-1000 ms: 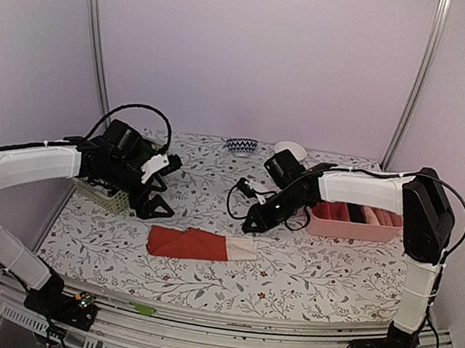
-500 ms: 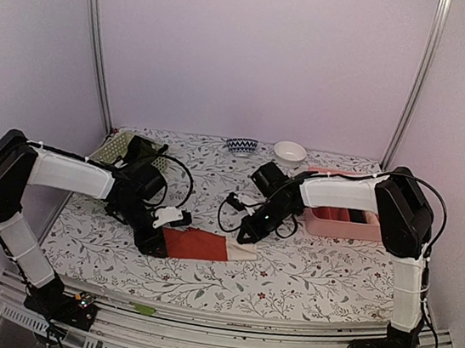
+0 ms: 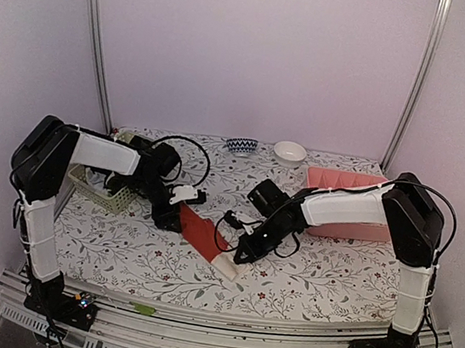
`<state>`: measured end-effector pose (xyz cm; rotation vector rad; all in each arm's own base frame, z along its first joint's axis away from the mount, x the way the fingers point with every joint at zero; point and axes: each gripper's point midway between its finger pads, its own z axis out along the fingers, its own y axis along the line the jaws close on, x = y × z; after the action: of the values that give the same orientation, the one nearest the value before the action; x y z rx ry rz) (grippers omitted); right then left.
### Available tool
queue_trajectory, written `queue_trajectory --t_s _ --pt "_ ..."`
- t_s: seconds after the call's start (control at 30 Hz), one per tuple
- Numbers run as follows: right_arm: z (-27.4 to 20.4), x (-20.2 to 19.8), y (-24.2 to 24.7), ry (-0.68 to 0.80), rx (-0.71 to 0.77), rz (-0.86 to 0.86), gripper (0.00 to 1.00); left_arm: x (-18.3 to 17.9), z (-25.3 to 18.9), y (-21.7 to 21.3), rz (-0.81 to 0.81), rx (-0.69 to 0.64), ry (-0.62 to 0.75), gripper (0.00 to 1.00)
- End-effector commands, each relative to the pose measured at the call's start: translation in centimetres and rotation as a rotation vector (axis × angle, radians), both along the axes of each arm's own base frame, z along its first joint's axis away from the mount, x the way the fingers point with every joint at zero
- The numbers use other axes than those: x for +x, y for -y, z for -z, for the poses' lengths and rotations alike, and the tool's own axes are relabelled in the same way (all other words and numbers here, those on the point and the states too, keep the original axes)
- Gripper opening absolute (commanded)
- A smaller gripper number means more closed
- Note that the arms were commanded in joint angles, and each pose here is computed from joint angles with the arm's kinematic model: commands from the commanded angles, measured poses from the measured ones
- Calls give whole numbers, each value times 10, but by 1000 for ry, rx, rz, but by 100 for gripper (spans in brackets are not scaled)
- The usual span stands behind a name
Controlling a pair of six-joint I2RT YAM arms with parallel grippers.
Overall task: Roll the underwear
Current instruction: Rotate the underwear at the center of the board, then adjust the underwear at the center of the board.
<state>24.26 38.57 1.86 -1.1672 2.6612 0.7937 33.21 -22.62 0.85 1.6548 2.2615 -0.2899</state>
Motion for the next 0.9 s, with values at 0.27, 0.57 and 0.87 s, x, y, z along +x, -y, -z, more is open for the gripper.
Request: queue_trajectory --t_s 0.27,0.57,0.87 --pt "-63 -25 -32 -95 154 132 17 56 -58 8 111 -99 129 96" --pt "-44 0 -46 -61 110 94 12 25 -67 7 -111 -220 49 96" --pt "0 -13 -45 -147 41 51 8 41 -79 -4 -260 -287 61 96"
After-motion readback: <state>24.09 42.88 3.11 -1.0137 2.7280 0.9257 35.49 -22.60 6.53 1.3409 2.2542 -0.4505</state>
